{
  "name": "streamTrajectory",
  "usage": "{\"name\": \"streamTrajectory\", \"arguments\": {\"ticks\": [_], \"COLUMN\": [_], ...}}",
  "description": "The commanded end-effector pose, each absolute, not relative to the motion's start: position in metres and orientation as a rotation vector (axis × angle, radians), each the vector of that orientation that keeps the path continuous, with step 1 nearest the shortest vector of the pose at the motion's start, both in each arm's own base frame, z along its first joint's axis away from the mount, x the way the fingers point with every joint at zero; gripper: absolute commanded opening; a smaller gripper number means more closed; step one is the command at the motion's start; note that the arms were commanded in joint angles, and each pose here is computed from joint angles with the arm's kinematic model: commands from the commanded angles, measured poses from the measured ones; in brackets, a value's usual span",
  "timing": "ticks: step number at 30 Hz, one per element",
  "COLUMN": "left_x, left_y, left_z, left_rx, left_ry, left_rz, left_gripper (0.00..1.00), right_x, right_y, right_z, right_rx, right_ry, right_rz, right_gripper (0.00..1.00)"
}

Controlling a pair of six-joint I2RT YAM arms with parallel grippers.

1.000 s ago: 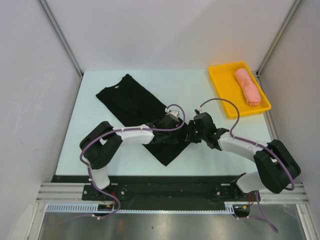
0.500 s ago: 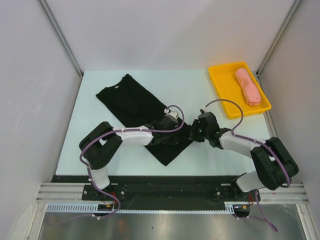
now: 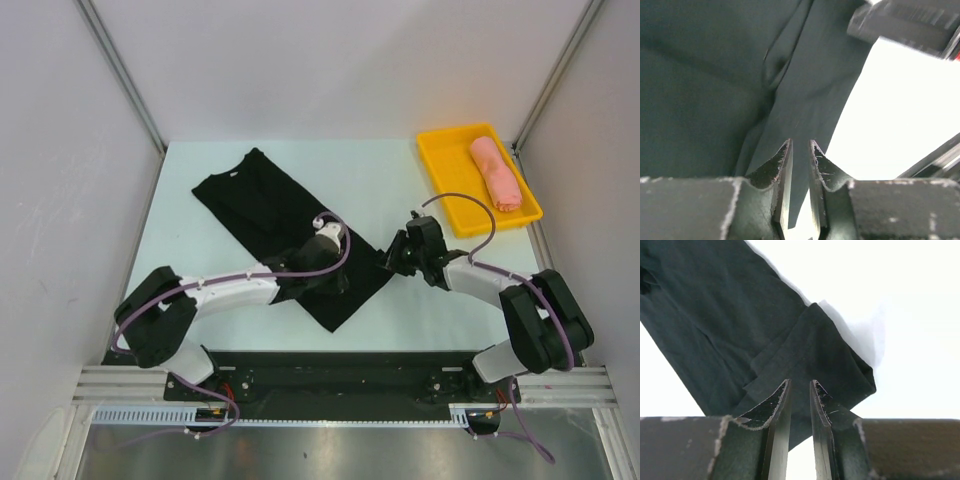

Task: Roll the t-shirts
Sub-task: Roll the T-shirt to the center of the board.

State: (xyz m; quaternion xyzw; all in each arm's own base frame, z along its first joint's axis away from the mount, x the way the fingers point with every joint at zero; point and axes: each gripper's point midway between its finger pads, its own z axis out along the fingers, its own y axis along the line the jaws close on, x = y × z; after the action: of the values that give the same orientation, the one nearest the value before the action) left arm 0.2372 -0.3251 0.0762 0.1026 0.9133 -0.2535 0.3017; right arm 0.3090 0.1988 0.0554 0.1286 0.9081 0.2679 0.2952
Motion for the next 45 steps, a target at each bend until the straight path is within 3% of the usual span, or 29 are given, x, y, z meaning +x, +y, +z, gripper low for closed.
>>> {"name": "streamTrajectory", "arguments": {"ticks": [1,8,17,27,40,45], "left_x": [0.214,0.187,0.182,0.186,0.177,0.164], "left_y": [-0.298,-0.273,-0.267,-0.271,-0.266,-0.278], "left_z": [0.053,0.015,0.022,0.06,0.1,0.099], "left_rx": [0.238,0.234,0.258,0.224,0.224,0.331], "left_ry": [2.473,2.54,2.526,2.453,2.385,2.384], "left_rz": [-0.615,-0.547,-0.528,-0.578,-0.67,-0.694], "left_gripper": [0.22,0.19,0.2,0.3,0.36,0.47], "right_x": [0.328,0.334,0.341,0.3,0.269,0.279], "right_y": [0.204,0.192,0.188,0.23,0.268,0.272], "right_z": [0.061,0.046,0.051,0.092,0.026,0.036], "right_rx": [0.321,0.37,0.375,0.248,0.175,0.185], "right_ry": [2.372,2.391,2.395,2.368,2.524,2.485], "right_rz": [0.728,0.694,0.681,0.69,0.617,0.67], "right_gripper": [0.25,0.25,0.26,0.24,0.23,0.23]}}
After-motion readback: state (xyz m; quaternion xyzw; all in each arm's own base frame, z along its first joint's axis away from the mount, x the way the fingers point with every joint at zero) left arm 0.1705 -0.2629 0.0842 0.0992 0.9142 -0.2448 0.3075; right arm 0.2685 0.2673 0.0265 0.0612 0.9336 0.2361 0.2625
